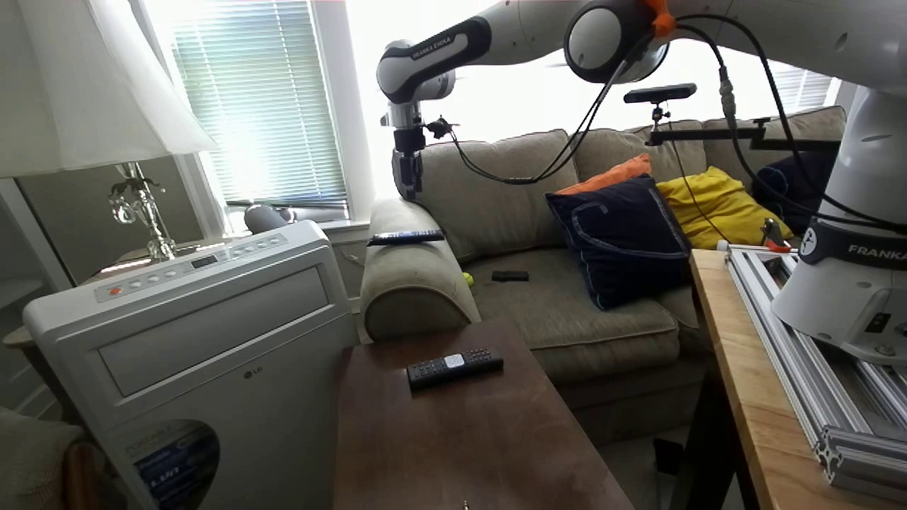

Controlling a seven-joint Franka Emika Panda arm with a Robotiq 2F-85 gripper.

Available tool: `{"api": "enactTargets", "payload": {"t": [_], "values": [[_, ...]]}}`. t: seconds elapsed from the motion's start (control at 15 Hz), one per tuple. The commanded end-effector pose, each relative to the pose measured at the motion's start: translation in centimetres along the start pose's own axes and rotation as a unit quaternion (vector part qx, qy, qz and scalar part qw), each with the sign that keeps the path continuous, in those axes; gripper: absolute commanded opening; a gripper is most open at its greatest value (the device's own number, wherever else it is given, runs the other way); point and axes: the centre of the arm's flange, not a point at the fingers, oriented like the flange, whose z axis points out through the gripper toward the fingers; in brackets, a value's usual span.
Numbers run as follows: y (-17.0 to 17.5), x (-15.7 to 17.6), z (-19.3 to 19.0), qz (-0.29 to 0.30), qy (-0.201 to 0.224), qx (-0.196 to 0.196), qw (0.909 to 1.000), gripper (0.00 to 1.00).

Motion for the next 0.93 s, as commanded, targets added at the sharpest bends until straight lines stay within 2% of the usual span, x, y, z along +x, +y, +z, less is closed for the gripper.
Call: {"api": "enactTargets", "payload": {"t": [0.0,0.2,0.47,0.67,0.87], "values": [[3.8,3.9,2.5,-0.066,0.023,0.030,0.9971,1.00],[5.0,5.0,3.5,-0.081,0.053,0.021,0.9951,1.00],[6.2,5.5,4.4,-0.102,0.105,-0.028,0.9889,1.00],[7.1,5.8,5.7,-0.114,0.119,-0.046,0.9852,1.00],[7.4,5.5,7.0,-0.119,0.117,-0.048,0.9848,1.00]]}}
